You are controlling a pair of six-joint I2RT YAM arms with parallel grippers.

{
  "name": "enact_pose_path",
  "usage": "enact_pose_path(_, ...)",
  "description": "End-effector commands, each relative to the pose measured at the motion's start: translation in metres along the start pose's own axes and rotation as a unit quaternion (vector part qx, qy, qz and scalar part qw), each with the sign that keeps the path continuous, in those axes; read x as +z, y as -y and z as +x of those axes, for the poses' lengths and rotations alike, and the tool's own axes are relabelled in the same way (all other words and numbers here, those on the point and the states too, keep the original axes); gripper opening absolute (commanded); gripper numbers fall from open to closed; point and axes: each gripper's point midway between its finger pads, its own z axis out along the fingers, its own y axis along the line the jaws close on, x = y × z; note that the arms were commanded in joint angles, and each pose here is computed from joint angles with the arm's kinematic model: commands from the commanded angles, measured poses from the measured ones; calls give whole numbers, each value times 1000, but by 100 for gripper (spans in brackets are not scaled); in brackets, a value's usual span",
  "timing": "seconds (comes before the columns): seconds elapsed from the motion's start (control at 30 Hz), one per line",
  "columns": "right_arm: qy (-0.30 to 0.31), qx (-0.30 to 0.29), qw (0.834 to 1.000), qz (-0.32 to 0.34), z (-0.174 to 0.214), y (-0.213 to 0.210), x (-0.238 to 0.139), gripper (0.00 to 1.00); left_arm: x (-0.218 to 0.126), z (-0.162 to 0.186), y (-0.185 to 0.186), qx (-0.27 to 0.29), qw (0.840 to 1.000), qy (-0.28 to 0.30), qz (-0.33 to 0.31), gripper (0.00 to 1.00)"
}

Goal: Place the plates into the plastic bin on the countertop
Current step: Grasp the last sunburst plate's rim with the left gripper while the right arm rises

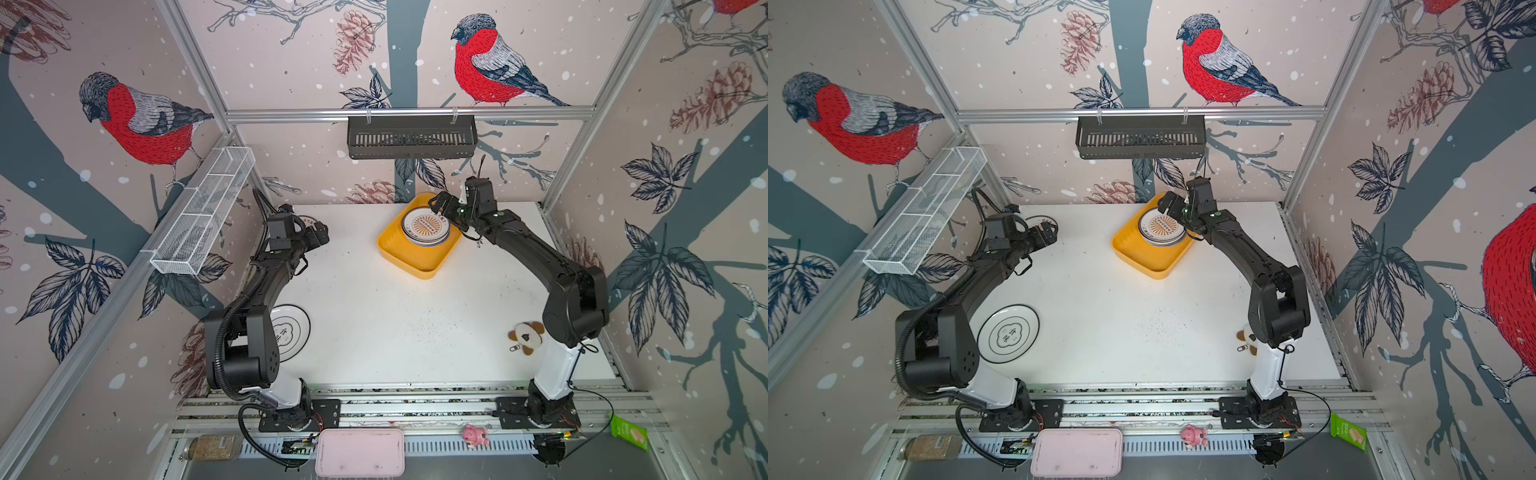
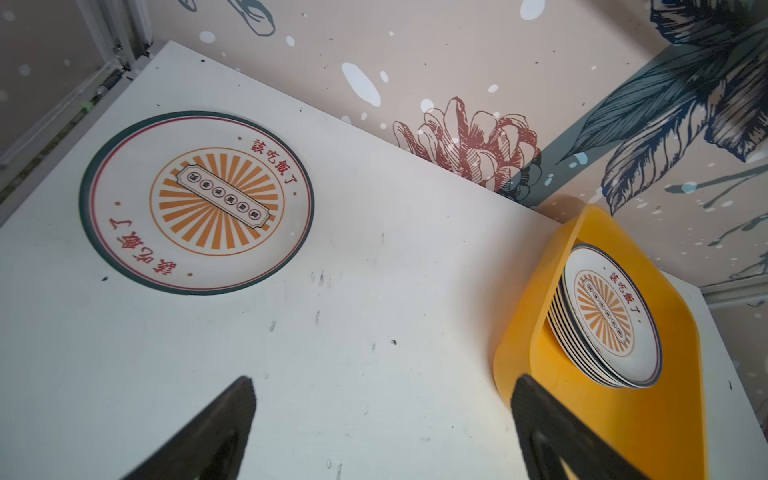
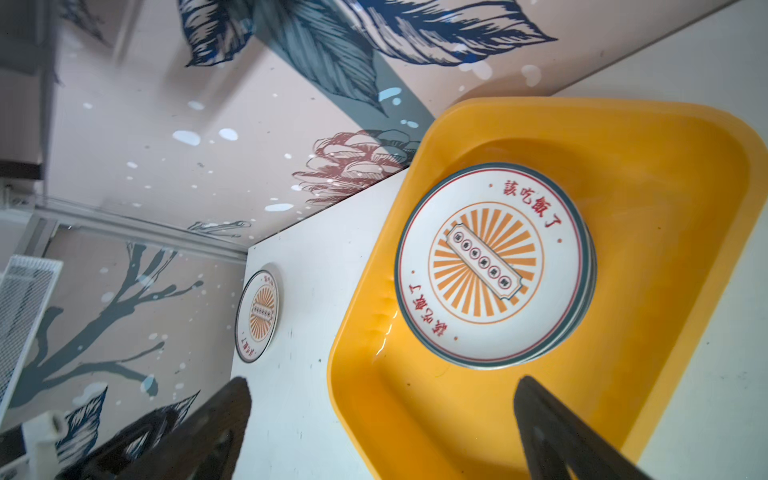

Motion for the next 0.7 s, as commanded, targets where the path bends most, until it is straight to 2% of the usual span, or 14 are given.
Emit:
enact_pose_path(0.0,23,-33,999,-21,-11,-18,-16,100,2,-3,-5,4,1000,-3,-15,96)
enact_pose_path(0.13,35,-48,997,-40,-16,-31,-28,99,1,-8,5,24,1000,-18,1,96)
enact_pose_path(0.23,53,-63,995,-60,-23,-43,-36,99,6,-6,4,1,1000,-2,11,96)
enact_pose_path(0.37,83,-94,988,-85,-36,-59,-50,99,11,-2,4,-72,997,2,25,96)
enact_pose_path(0.47,107,-113,982,-106,-41,-67,-59,99,14,-3,-4,-118,993,8,13,96)
enact_pose_path(0.67,131,-130,973,-136,-39,-66,-58,100,28,-1,-31,-235,972,-18,16,95)
